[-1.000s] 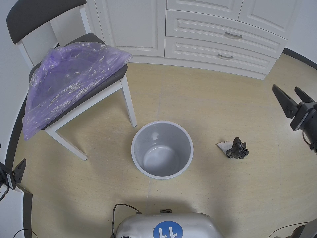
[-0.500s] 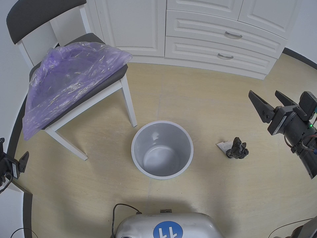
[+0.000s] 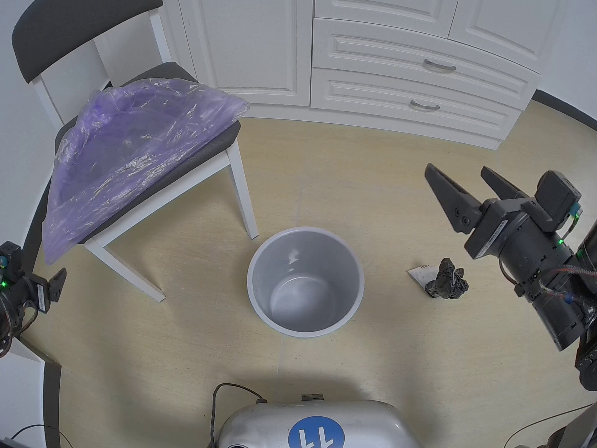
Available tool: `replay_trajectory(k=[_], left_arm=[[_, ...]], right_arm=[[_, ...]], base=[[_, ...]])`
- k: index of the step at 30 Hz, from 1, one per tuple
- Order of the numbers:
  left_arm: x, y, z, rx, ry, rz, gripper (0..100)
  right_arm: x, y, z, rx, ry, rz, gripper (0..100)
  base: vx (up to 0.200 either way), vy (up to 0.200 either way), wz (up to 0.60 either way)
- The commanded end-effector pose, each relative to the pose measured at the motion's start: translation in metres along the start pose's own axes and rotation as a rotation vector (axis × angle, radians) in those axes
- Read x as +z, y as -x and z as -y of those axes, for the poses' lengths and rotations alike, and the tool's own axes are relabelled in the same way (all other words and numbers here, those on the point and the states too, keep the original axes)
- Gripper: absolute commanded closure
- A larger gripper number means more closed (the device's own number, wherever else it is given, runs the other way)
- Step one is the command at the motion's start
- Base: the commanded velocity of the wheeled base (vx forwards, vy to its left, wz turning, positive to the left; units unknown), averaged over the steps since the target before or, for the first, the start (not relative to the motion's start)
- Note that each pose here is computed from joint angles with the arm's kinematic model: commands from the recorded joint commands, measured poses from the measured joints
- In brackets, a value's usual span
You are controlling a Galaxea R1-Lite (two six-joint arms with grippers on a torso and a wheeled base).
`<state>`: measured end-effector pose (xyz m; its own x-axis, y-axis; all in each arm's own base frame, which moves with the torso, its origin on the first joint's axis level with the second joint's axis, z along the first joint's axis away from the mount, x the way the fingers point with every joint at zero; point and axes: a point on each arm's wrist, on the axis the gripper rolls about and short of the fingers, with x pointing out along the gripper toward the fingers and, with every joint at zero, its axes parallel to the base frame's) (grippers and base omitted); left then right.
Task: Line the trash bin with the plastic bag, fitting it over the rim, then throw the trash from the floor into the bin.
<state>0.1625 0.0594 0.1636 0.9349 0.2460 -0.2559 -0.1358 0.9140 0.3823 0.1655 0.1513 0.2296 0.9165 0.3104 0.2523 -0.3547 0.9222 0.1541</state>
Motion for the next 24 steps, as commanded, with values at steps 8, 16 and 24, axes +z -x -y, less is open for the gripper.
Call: replay_trajectory(k=[8,16,24], left_arm=[[0.003,-0.052,-0.005,0.042,0.141,0.122,0],[0.009,-0.043,-0.010,0.069,0.146,0.163,0],[0.012,-0.019,-0.006,0.045,0.141,0.153,0]], right_arm=[[-0.017,-0.009,-0.013,0.002,-0.026,-0.039,0],[-0.017,-0.009,-0.013,0.002,-0.023,-0.041,0],[-0.020,-0.004,-0.014,0.012,-0.013,-0.058,0]], base=[[0.000,0.000,0.00],[0.000,0.000,0.00],[0.000,0.000,0.00]])
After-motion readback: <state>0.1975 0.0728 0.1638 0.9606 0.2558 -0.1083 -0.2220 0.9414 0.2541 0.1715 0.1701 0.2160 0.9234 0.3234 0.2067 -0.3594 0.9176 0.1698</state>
